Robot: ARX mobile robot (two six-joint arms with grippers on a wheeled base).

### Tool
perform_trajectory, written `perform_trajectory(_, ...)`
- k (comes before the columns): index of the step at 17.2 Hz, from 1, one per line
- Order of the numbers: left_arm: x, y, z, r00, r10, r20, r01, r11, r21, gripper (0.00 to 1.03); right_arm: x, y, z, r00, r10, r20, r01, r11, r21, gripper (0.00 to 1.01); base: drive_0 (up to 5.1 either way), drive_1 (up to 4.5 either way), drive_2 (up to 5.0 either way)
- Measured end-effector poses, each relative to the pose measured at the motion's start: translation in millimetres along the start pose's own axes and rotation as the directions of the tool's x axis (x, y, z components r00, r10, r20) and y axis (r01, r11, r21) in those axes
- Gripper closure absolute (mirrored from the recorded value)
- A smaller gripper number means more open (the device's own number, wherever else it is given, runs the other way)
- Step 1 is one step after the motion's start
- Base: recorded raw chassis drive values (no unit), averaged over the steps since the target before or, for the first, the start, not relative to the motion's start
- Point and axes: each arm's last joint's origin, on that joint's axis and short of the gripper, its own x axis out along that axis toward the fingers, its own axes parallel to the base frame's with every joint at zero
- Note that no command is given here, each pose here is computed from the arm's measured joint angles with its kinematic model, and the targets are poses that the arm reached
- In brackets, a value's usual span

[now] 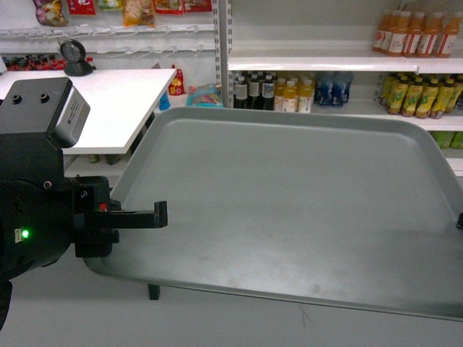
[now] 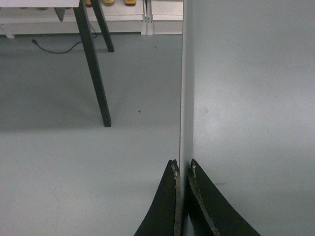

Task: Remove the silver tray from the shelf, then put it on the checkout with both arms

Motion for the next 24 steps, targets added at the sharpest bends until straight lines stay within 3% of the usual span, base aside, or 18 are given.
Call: perform_trajectory(24,0.0,0.1,-0.4,1.000,0.000,-0.004,0.000,1.0000,0.001,1.00,0.1,-0.1,-0.2,1.000,0.000,-0.002,0.000,1.0000,0.000,0.99,-5.0,2.49,2.5)
